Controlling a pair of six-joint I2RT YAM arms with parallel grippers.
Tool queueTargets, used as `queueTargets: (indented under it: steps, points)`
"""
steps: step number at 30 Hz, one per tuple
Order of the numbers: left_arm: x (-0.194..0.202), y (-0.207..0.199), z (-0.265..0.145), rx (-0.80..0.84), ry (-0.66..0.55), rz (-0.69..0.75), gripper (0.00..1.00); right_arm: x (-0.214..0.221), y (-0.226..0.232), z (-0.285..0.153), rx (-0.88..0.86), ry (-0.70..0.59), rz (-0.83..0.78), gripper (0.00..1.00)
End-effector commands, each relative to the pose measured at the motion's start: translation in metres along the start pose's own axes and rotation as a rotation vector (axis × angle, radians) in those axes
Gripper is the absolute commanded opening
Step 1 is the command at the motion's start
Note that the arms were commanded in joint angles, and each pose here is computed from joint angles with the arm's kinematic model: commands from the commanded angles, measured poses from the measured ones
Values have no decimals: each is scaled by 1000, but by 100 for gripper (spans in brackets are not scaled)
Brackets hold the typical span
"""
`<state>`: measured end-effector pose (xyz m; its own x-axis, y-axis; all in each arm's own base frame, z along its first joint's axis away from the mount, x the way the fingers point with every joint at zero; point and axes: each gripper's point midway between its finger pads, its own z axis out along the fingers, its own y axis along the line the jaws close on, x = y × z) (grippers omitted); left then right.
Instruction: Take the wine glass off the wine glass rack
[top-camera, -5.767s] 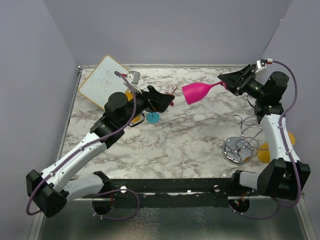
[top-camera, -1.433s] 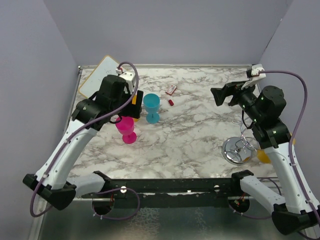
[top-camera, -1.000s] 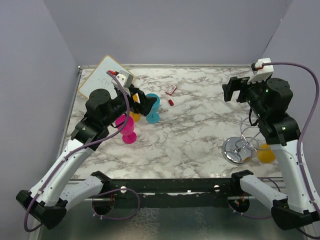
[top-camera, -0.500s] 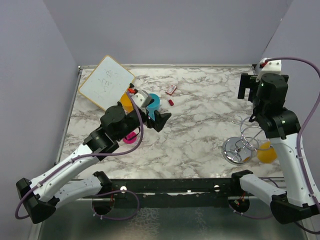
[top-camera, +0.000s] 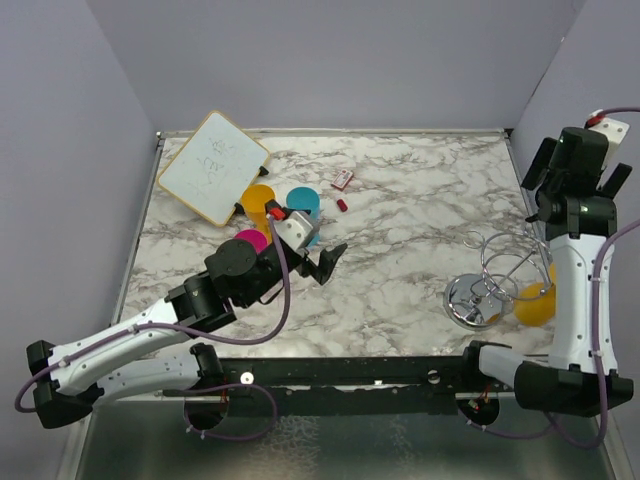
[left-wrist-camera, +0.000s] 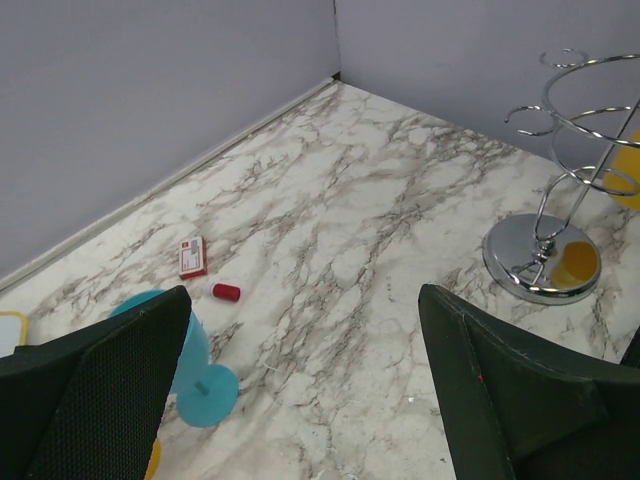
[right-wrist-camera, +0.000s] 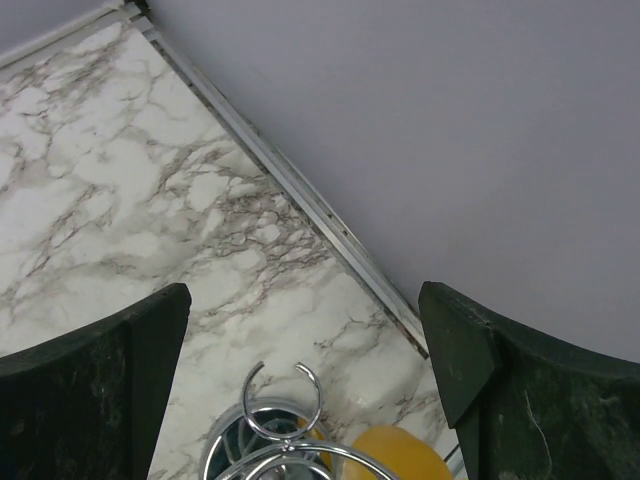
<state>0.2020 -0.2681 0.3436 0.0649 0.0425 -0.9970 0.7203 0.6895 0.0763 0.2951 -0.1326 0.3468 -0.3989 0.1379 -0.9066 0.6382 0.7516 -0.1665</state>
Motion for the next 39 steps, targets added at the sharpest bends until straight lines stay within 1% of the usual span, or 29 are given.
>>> queueTargets:
  steps: [1,4,6,11,15,23,27,30,36,39]
  points:
    - [-4,0,-11,-40,-12,40,99,3,-35,-16,106,-5,125,99]
    - [-8,-3,-18,-49,-25,43,100,7,-57,-29,178,-35,201,99]
    - [-12,-3,-22,-61,-30,50,99,12,-70,-38,230,-45,221,99]
    - [-18,-7,-28,-52,-50,25,99,39,-86,-49,312,6,247,99]
    - [-14,-15,-24,-31,-54,13,99,67,-97,-54,419,92,274,99]
    - [2,-42,2,30,30,15,100,79,-91,-60,381,118,356,99]
    - [5,-52,16,49,78,41,99,87,-98,-63,455,142,373,99]
    - [3,-56,26,48,115,59,99,94,-98,-64,462,161,380,99]
    - [1,-66,42,76,165,111,99,94,-101,-65,444,97,423,99]
    - [4,-70,49,81,187,130,99,101,-105,-67,475,107,410,99]
